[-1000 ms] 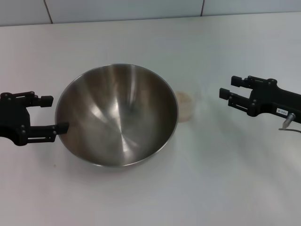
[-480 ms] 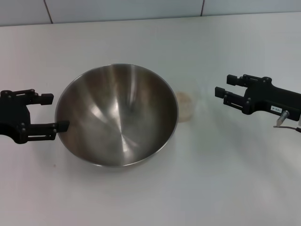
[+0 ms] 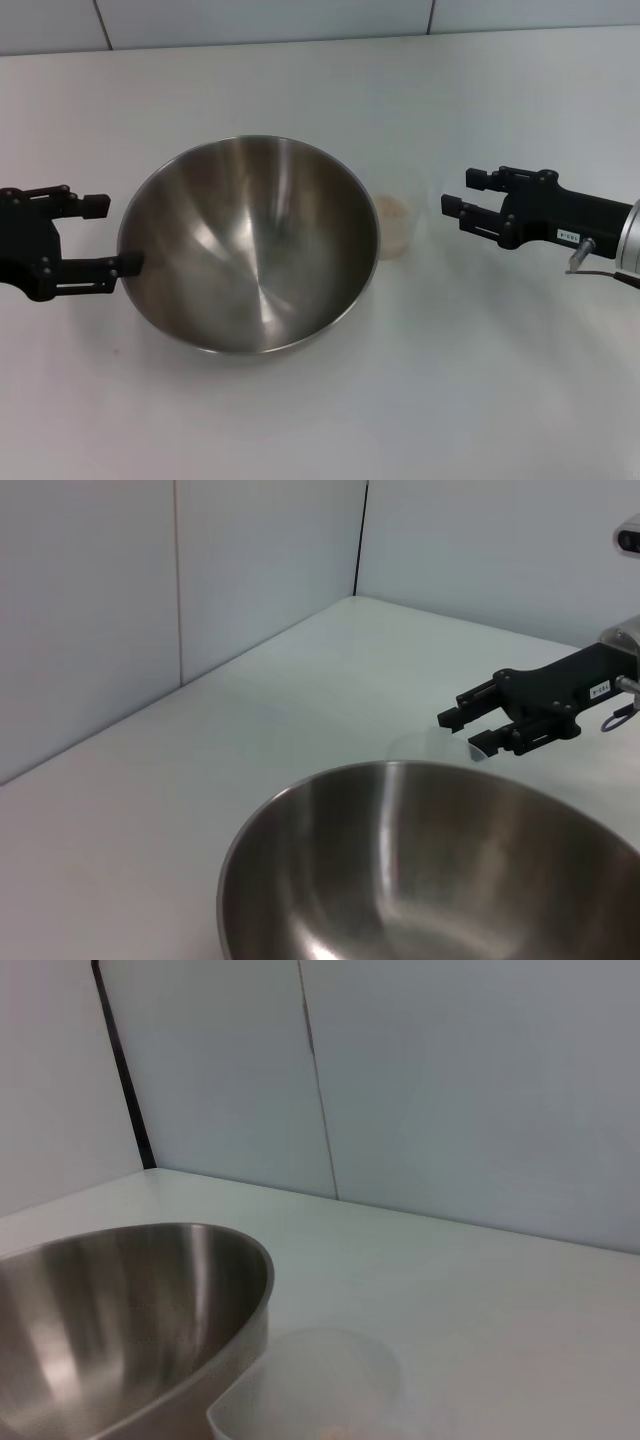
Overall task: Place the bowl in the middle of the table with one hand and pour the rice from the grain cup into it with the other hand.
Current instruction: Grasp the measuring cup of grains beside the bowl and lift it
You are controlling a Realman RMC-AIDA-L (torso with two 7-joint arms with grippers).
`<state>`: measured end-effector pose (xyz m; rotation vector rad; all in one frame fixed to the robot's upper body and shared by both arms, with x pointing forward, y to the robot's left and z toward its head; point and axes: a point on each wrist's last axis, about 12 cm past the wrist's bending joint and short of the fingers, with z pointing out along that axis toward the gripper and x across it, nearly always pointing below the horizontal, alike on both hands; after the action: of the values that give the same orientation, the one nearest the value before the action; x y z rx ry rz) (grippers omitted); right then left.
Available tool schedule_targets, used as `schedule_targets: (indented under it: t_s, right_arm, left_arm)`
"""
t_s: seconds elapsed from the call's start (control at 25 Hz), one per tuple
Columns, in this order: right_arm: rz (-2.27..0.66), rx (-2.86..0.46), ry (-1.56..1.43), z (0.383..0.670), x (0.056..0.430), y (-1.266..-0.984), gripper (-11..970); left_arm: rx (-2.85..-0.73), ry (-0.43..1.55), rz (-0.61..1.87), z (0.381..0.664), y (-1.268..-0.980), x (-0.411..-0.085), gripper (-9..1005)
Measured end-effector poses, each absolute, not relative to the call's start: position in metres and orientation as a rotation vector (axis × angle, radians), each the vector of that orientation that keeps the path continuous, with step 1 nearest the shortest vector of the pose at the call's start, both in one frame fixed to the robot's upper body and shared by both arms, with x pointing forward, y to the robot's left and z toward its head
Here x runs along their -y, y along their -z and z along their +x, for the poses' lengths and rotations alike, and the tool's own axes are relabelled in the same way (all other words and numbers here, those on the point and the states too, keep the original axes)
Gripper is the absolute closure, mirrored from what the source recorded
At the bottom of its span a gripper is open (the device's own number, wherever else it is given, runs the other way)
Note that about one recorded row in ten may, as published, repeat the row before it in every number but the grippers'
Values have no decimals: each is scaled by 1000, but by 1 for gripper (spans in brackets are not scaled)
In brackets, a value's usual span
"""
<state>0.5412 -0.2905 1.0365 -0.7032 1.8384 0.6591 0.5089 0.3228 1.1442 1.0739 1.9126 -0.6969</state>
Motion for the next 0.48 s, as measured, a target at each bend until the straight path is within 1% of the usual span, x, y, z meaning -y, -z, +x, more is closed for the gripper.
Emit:
schedule_targets:
  t_s: [0.48]
  right_arm:
    - [-704, -1849, -626, 547, 289, -1036, 410]
  left_arm:
    - [-1904, 691, 1084, 509, -1145, -322, 186]
